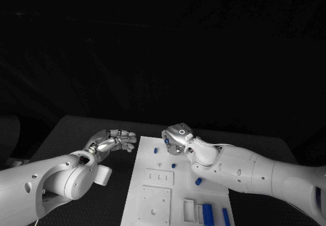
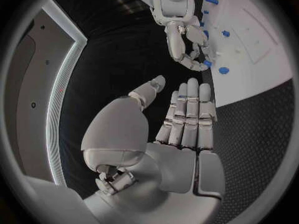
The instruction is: Assemble the parts on the task board
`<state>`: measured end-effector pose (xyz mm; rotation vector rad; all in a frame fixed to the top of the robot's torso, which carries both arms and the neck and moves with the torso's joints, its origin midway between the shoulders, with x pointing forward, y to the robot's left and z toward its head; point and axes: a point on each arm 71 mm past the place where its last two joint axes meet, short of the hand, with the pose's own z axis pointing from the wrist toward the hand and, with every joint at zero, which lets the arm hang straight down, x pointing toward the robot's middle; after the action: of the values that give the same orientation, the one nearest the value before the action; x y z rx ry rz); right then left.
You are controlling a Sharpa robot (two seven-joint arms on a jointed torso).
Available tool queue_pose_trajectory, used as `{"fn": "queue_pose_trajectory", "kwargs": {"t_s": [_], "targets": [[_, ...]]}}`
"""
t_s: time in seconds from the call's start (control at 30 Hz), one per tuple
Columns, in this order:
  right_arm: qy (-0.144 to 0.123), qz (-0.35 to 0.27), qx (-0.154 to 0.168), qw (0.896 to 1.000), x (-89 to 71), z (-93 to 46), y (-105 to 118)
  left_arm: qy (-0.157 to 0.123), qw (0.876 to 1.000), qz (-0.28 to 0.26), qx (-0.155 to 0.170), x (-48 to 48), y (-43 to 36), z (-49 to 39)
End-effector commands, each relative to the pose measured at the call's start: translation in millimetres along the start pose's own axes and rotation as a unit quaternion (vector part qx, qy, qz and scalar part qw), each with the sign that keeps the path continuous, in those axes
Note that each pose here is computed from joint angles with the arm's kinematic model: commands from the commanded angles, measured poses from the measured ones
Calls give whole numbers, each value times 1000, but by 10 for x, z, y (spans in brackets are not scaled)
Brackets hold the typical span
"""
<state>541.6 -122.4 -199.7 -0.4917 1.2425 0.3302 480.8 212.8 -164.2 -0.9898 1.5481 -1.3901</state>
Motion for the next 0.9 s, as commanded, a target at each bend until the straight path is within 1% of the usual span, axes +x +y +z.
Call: {"fn": "queue_pose_trajectory", "kwargs": {"t_s": [0.03,0.17,0.3,0.43,0.73,0.9], "targets": [[-21,3,4,1000,-73,5,-30,6,1000,1,5,12,-18,1],[-19,4,6,1000,-113,-2,-71,6,1000,1,5,4,-19,-6],[-17,7,9,1000,-117,-31,-114,6,1000,1,6,6,-21,-7],[-8,6,12,1000,-105,-56,-150,5,1000,1,5,-4,-21,-13],[4,7,14,1000,-90,-102,-156,6,1000,0,5,-3,-22,-16],[15,10,13,1000,-43,-117,-139,5,1000,1,5,-11,-20,-14]]}}
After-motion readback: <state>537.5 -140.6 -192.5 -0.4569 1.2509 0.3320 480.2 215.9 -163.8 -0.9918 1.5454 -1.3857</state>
